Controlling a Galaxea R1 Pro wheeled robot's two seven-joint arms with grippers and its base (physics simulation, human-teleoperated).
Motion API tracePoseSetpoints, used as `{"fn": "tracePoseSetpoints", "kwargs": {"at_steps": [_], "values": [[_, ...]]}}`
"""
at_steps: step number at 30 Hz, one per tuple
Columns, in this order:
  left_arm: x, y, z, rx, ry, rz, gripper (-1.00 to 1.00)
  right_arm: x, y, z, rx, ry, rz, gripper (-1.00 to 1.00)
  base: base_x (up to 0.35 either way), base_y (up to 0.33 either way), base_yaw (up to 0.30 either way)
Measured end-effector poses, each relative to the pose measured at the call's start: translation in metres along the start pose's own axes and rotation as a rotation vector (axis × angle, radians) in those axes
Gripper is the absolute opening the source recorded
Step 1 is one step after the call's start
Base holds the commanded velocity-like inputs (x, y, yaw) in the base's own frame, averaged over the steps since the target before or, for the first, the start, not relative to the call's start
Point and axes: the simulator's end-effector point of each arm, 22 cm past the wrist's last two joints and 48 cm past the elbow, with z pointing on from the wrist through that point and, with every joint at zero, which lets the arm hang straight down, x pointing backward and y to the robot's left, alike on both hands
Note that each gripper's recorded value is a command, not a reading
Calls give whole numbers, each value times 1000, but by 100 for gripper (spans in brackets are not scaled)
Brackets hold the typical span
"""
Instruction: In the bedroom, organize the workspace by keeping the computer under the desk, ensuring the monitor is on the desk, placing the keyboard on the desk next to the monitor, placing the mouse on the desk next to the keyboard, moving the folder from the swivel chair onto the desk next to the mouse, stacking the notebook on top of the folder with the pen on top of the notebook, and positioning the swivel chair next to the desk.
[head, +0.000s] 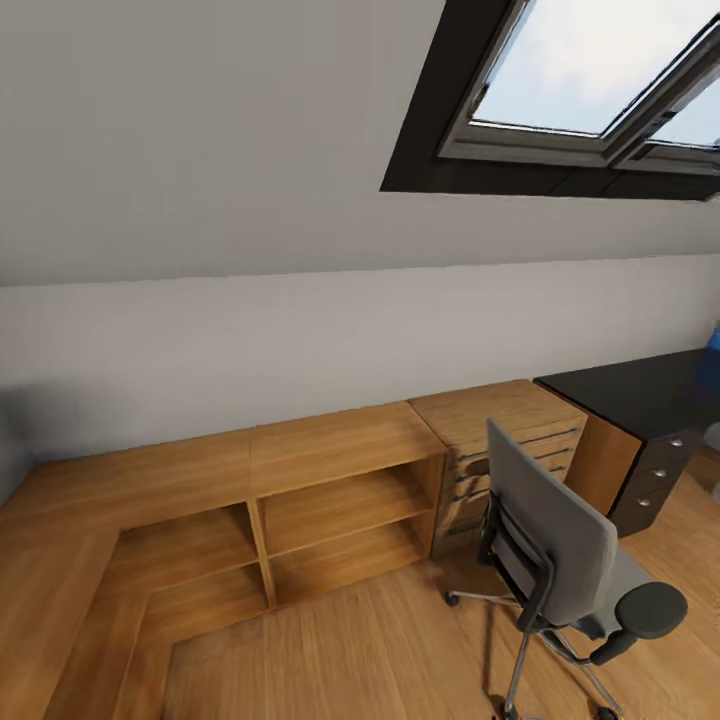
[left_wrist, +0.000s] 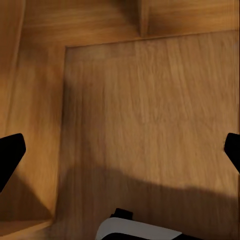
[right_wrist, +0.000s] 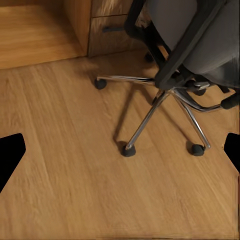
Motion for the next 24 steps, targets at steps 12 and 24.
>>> {"fn": "tracePoseSetpoints", "kwargs": {"at_steps": [12,24], "values": [[1,0,0,0,3,1,100,2,0,0,0,5,-1,100,0,0,-291],[5,1,-1,-2,13,3,100,7,0,0,-1,15,-4,100,0,138,-252]]}}
